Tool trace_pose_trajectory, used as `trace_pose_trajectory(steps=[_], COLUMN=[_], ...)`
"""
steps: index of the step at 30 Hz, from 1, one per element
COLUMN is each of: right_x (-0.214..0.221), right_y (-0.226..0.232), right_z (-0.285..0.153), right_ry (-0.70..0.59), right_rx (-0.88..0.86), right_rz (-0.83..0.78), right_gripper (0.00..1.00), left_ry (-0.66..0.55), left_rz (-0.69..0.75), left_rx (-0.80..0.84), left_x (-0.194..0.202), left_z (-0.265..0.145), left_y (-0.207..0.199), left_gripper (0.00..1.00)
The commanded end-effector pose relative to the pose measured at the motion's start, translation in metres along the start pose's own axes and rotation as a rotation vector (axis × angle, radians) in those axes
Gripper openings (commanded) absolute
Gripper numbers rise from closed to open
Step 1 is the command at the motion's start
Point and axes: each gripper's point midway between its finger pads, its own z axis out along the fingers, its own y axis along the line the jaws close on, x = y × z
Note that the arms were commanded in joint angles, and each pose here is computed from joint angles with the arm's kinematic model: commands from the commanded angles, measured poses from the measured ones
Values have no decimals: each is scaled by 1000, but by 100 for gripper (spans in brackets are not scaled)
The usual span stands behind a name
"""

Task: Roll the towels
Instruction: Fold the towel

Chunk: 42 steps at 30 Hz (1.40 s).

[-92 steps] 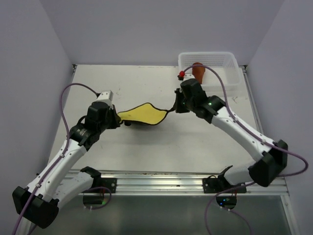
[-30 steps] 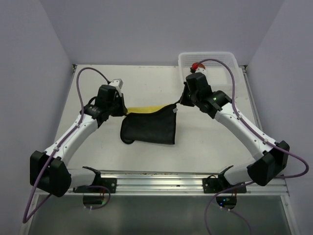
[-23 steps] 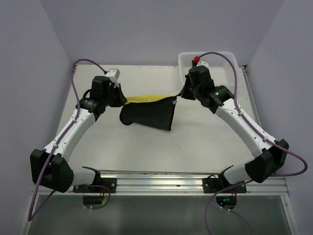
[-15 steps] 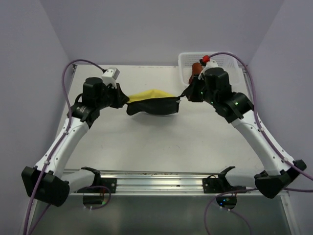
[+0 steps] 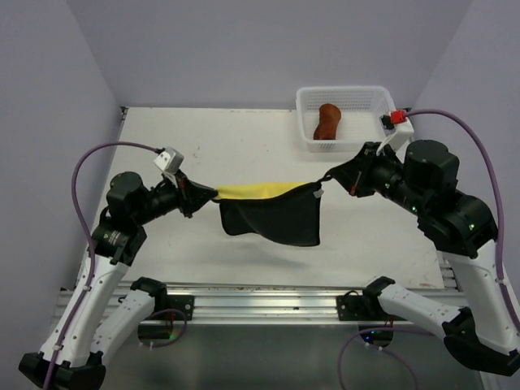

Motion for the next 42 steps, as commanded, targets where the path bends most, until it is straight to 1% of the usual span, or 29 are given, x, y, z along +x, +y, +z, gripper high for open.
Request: trace_pose_trajectory(steps=[1, 3, 4, 6, 7, 8, 9, 12, 13, 14, 15, 17, 18, 20, 22, 23, 26, 31, 32, 36, 42], right_x=[6, 11, 15, 23, 24, 33, 37, 47, 49, 47, 54, 51, 57, 53, 57, 55, 57, 56, 59, 66, 80], right_y=[-9, -23, -29, -39, -47, -58, -63, -93, -100, -103, -111, -114, -119, -124, -128, -130, -134, -147, -150, -160, -150], right_z=[9, 26, 40, 64, 73, 96, 106, 147, 155, 164, 177, 190, 198, 206, 212, 214, 217, 215, 213, 211, 210], right_ry=[46, 60, 82, 105, 106, 134, 152, 195, 206, 198, 226, 226, 246, 237, 247, 240, 246, 232, 239, 249, 286], right_rx=[57, 125, 151, 177, 198, 226, 226, 286, 296, 298, 316, 320, 334, 350, 364, 374, 387, 448, 462, 502, 432], right_rz=[13, 4, 5, 15, 25, 34, 47, 74, 68, 63, 64, 54, 55, 50, 47, 44, 36, 19, 17, 11, 33], right_gripper=[0, 0, 0, 0, 0, 0, 0, 0, 0, 0, 0, 0, 0, 0, 0, 0, 0, 0, 0, 0, 0], left_ry=[-35, -27, -2, 39, 101, 122, 179, 226, 283, 307, 351, 376, 397, 439, 451, 454, 495, 576, 601, 642, 691], left_rz=[-18, -68, -124, -184, -244, -265, -309, -335, -341, -343, -360, -317, -314, -279, -236, -224, -198, -180, -178, -173, -147], left_rx=[72, 6, -65, -114, -147, -160, -178, -192, -216, -238, -259, -275, -284, -314, -331, -337, -350, -414, -448, -485, -554], left_x=[-9, -8, -1, 10, 29, 35, 54, 67, 83, 87, 91, 89, 86, 87, 77, 70, 69, 83, 89, 107, 119], left_z=[7, 15, 25, 38, 53, 60, 74, 95, 105, 109, 118, 125, 131, 132, 139, 141, 143, 135, 129, 121, 115], left_y=[-9, 7, 26, 43, 60, 68, 83, 102, 117, 125, 134, 145, 151, 161, 171, 172, 179, 192, 196, 201, 211], left_gripper=[0, 0, 0, 0, 0, 0, 0, 0, 0, 0, 0, 0, 0, 0, 0, 0, 0, 0, 0, 6, 8])
